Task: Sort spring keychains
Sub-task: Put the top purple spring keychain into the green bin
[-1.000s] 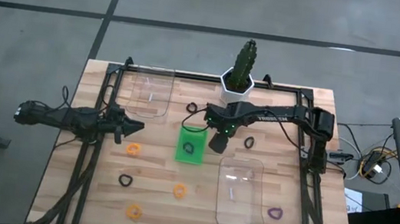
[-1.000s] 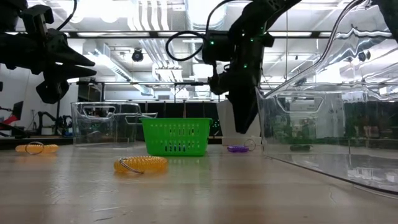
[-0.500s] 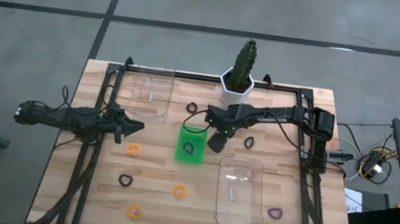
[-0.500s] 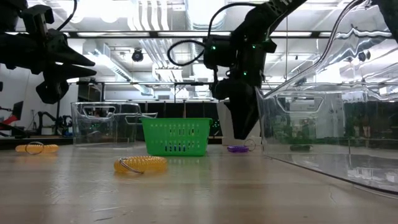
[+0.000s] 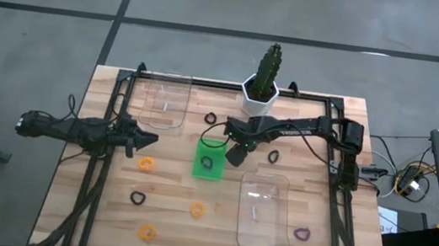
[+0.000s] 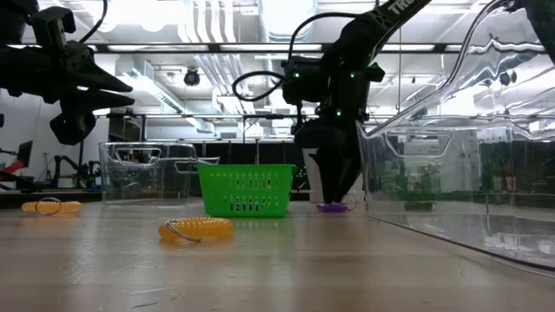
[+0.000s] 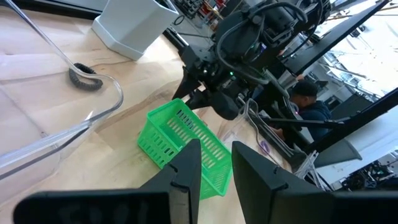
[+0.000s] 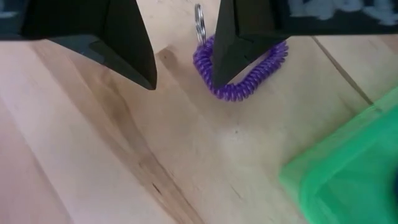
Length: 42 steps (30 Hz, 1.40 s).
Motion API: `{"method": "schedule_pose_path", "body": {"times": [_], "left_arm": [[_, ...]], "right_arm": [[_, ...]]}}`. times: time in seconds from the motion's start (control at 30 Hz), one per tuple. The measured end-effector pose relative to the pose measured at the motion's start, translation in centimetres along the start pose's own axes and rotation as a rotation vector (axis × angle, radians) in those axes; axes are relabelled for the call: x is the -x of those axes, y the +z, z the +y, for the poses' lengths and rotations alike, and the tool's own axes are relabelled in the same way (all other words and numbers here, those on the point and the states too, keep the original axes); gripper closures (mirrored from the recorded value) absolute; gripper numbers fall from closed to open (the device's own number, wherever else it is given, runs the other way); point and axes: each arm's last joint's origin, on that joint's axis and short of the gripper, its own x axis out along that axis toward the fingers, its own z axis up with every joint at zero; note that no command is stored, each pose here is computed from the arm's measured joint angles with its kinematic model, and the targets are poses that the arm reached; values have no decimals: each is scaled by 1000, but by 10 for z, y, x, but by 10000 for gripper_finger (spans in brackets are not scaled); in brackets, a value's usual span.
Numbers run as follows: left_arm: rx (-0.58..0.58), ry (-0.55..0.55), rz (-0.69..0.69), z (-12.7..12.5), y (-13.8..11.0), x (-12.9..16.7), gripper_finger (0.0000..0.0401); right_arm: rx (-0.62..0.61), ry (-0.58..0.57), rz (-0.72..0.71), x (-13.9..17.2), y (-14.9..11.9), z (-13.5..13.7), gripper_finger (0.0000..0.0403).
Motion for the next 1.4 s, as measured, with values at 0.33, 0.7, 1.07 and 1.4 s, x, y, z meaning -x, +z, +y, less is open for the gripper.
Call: {"method": "schedule_pose_path", "body": {"times": [0.33, 0.7, 1.07, 1.4], "left_arm": [[0, 0, 0, 0, 0, 0, 318], [-1, 1, 0, 0, 0, 0, 318], [-7, 1, 0, 0, 0, 0, 318], [-12, 1, 1, 0, 0, 0, 318]], "right_arm": [[-48, -1, 1, -8, 2, 1, 248], [-41, 13, -4, -6, 2, 2, 249], [-21, 31, -9, -1, 1, 2, 247], [-13, 56, -4, -1, 2, 3, 248]]}}
